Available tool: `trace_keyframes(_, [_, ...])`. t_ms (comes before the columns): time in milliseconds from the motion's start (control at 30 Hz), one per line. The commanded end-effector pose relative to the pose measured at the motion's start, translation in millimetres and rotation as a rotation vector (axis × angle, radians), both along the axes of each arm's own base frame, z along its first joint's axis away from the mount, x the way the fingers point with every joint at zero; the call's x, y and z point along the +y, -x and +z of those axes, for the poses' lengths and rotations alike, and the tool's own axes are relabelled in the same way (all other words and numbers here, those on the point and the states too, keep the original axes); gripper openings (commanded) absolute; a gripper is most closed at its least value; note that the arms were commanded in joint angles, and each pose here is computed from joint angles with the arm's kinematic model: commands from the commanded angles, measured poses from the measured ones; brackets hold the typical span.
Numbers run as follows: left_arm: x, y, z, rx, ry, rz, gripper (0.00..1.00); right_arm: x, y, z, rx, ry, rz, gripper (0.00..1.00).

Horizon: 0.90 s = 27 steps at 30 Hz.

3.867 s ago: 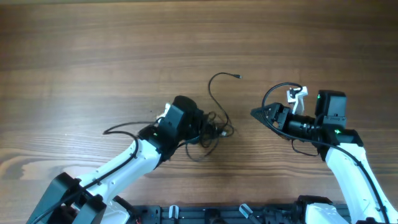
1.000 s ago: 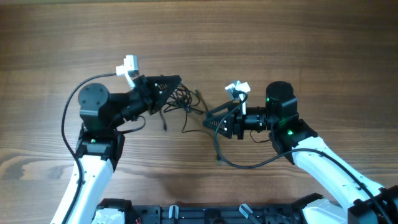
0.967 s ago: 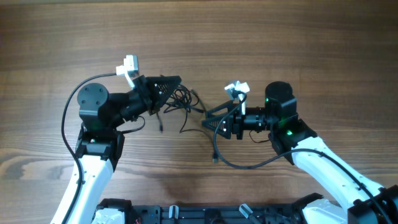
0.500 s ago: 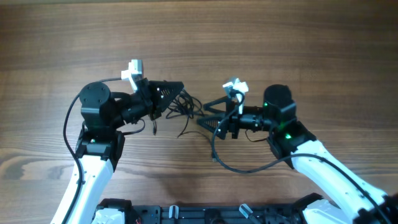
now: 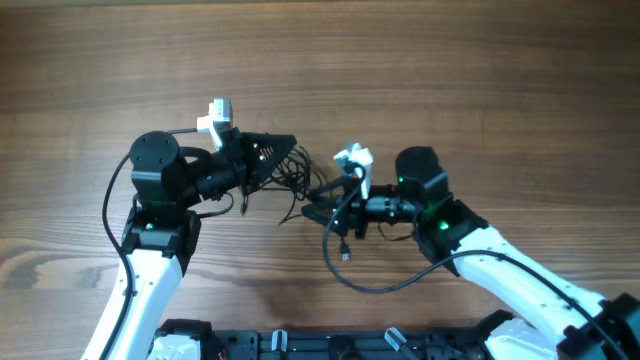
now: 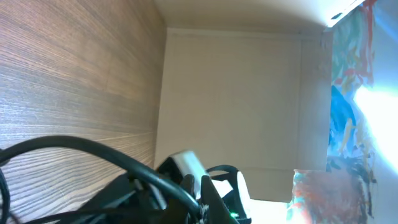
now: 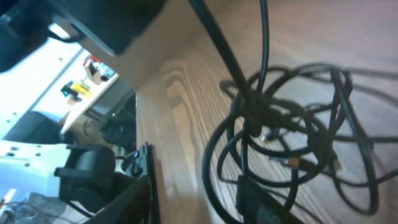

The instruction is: Untangle cables

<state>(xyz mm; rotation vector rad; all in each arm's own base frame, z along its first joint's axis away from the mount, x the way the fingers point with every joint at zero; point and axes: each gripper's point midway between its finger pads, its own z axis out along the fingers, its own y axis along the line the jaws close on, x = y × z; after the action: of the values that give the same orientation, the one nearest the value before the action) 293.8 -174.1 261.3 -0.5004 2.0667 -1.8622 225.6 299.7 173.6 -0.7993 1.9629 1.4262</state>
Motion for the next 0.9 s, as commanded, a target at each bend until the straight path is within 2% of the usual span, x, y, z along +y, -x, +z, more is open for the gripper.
trace_keyframes(0, [-5.3,5.5,6.9,-0.02,0.005,-0.032,0.04,4.2,-4.3,-9.2,0.016,0.023,-0.017,0.24])
trace_keyframes(67, [-7.0,6.5,6.9,-0.02,0.005,-0.038,0.04,4.2,-4.9,-8.7,0.025,0.02,-0.023,0.2])
trace_keyframes(233, [-7.5,6.8,6.9,-0.019,0.006,-0.039,0.04,3.6,-4.2,-11.3,0.036,0.029,-0.024,0.27])
trace_keyframes(533, [-6.9,5.6,6.7,0.03,0.029,-0.026,0.04,1.9,-10.5,-14.7,0.028,0.048,-0.063,0.27])
trace_keyframes(700, [-13.1,4.4,5.5,0.056,0.034,-0.008,0.04,9.2,-3.6,-17.6,0.026,0.061,-0.053,0.27])
trace_keyframes(767, [-19.3,4.3,4.5,0.068,0.034,0.002,0.04,10.8,-6.6,-24.7,0.022,0.091,-0.087,0.23])
trace_keyframes(867, [-26.7,6.5,3.9,0.069,0.03,-0.003,0.04,1.3,-22.7,-43.2,0.032,0.17,-0.197,0.06])
